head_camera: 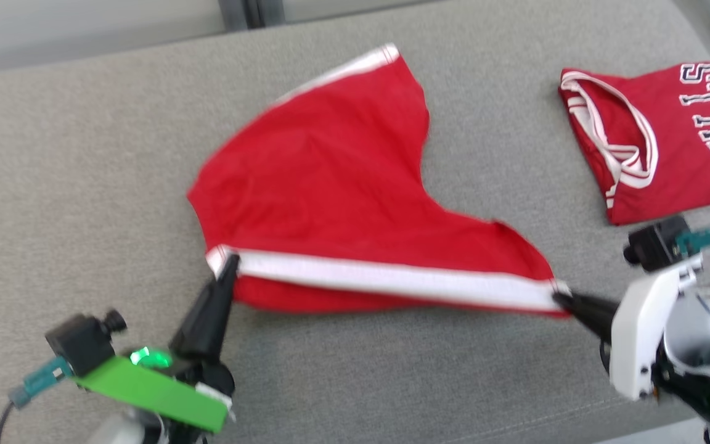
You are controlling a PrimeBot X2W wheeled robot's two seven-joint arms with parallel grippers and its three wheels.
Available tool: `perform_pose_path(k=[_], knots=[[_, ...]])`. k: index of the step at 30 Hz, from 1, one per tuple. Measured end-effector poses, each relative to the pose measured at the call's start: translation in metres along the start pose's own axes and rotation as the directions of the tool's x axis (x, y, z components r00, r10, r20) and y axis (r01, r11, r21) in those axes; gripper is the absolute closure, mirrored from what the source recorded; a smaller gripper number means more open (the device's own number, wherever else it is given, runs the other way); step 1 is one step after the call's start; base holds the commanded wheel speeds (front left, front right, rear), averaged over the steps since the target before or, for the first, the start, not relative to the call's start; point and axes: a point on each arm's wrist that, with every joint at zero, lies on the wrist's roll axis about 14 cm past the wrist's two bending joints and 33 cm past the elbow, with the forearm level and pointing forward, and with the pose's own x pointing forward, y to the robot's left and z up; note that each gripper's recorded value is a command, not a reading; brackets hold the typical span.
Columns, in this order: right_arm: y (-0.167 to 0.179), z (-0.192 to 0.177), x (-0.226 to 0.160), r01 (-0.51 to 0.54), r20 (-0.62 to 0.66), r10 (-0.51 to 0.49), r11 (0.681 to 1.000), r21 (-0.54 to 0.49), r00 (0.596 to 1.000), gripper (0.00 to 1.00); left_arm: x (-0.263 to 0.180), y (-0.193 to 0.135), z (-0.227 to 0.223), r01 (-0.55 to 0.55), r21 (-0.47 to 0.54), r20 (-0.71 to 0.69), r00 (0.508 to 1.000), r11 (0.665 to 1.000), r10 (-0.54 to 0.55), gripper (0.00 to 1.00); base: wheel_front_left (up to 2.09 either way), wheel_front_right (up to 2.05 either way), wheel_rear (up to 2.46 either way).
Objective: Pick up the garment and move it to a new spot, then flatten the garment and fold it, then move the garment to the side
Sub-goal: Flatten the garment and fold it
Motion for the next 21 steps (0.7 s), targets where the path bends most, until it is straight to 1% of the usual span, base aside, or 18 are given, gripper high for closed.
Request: perform_pose_path(k=[4, 6, 9, 11, 16, 21], knots=[[0.014, -0.037, -0.021, -0.007, -0.08, 0.014, 0.997, 0.081, 0.997, 1.0, -0.031, -0.01, -0.014, -0.015, -0.036, -0.058, 0.998, 0.999, 0.013, 1.0, 0.0, 0.0, 0.0], [0.019, -0.05, -0.03, -0.004, -0.109, 0.016, 0.994, 0.11, 0.994, 1.0, -0.043, -0.014, -0.018, -0.024, -0.052, -0.074, 0.997, 0.998, 0.02, 1.0, 0.0, 0.0, 0.0], [0.024, -0.063, -0.041, 0.006, -0.14, 0.013, 0.991, 0.134, 0.99, 1.0, -0.061, -0.014, -0.022, -0.042, -0.048, -0.094, 0.995, 0.998, 0.037, 1.0, 0.0, 0.0, 0.0], [0.025, -0.054, -0.046, 0.017, -0.103, -0.004, 0.993, 0.121, 0.995, 1.0, -0.068, -0.015, -0.022, -0.05, -0.051, -0.087, 0.995, 0.997, 0.045, 1.0, 0.0, 0.0, 0.0], [0.024, -0.022, -0.046, 0.038, -0.02, -0.037, 0.999, 0.031, 0.999, 1.0, -0.075, -0.011, -0.015, -0.077, -0.037, -0.045, 0.996, 0.996, 0.075, 1.0, 0.0, 0.0, 0.0], [0.013, 0.024, -0.034, 0.077, 0.09, -0.07, 0.995, -0.071, 0.993, 1.0, -0.06, -0.008, -0.004, -0.082, -0.023, 0.018, 0.996, 0.996, 0.083, 1.0, 0.0, 0.0, 0.0]])
